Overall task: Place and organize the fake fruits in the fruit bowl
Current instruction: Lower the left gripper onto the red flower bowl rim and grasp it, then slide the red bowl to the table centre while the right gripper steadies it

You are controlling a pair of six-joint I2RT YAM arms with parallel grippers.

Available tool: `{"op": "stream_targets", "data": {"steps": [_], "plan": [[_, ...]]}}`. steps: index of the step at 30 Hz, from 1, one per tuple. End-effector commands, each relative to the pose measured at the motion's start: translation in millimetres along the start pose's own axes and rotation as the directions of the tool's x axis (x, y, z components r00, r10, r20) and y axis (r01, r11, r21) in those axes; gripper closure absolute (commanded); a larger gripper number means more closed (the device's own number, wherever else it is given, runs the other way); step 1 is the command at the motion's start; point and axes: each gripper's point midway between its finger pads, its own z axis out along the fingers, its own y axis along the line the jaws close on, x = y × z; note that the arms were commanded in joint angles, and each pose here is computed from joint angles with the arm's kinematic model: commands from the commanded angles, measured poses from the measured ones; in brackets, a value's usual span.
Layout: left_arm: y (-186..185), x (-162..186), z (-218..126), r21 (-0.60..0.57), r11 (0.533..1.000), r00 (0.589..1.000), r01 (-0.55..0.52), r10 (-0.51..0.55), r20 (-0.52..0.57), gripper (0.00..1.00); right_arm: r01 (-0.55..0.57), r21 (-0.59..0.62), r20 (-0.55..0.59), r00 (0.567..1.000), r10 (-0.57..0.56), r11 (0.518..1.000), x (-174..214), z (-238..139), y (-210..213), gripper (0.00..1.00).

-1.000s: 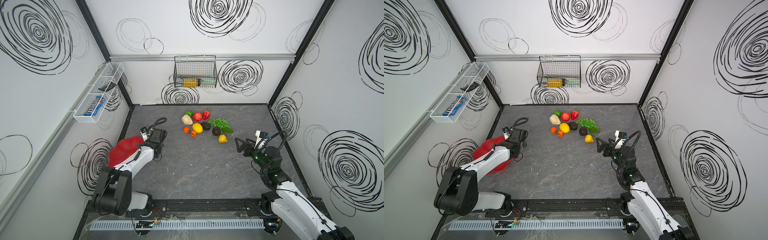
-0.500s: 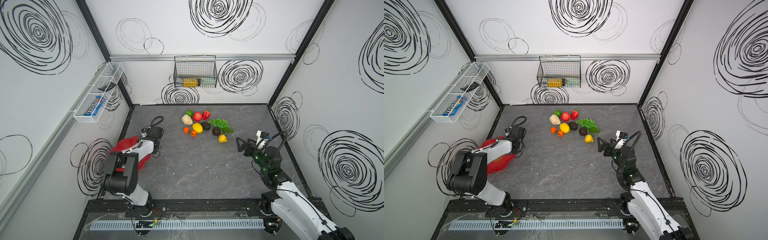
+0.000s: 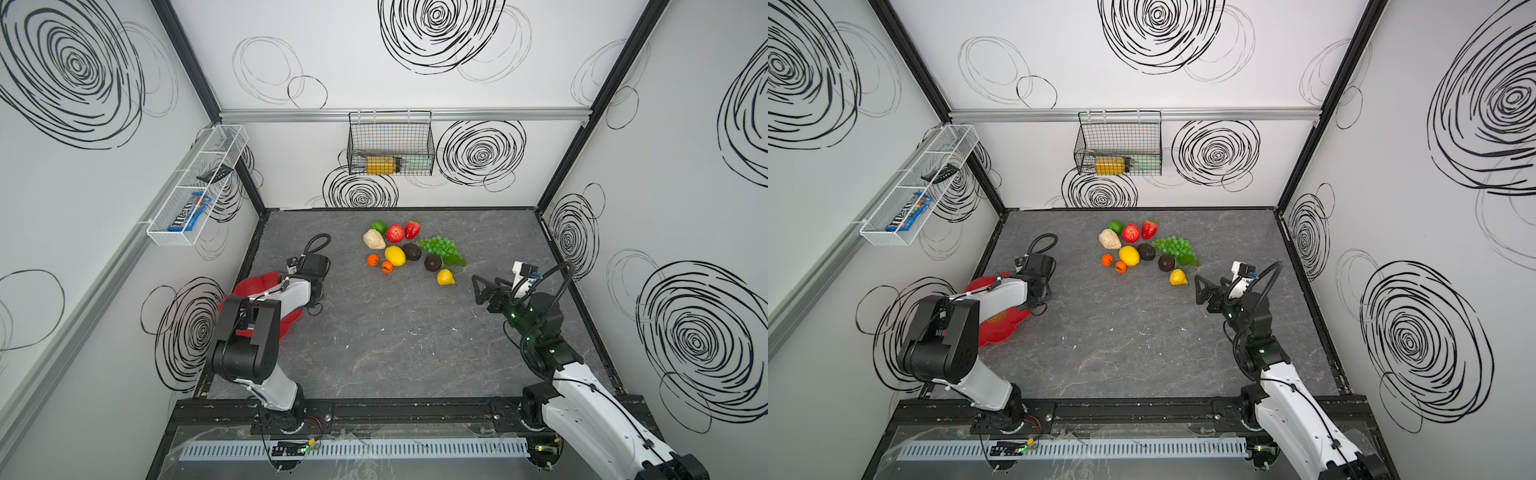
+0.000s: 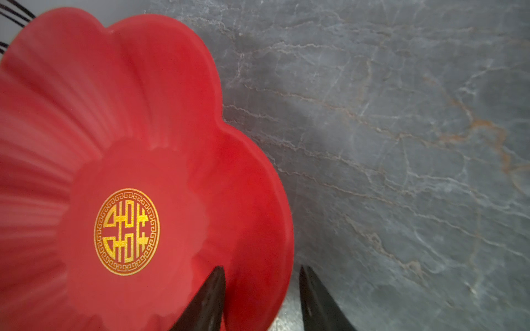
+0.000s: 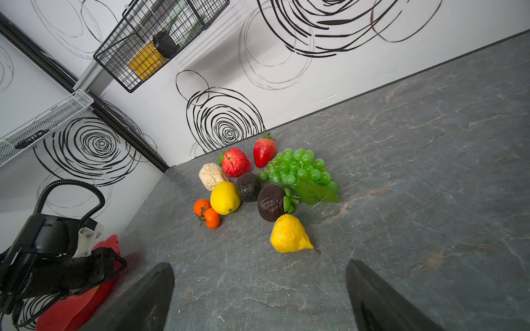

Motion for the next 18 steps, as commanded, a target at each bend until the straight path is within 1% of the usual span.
{"op": "stream_targets", "data": {"steps": [1,4,9,13,18], "plan": [[-10,-6,-10,0.016,1.0,0.999,-0.012,0.011,0.032,0.59,0.018,-0.014,0.028,0.999,-0.018,1.0,-13,-1,8,0.03],[-16,-4,-14,0.017,0.999,0.999,-0.038,0.037,0.039,0.64,0.019,-0.011,0.033,0.999,-0.019,1.0,-14,-1,8,0.03],[-35,5,-26,0.069,0.994,0.995,-0.09,0.087,0.047,0.72,0.016,0.0,0.031,0.999,-0.016,1.0,-13,-1,5,0.03],[-57,17,-44,0.127,0.981,0.988,-0.148,0.141,0.065,0.74,0.014,0.019,0.031,0.999,-0.015,1.0,-15,-1,3,0.03],[-87,41,-71,0.215,0.944,0.967,-0.251,0.235,0.097,0.76,0.009,0.06,0.013,1.0,-0.01,0.998,-15,0,-2,0.03]]}}
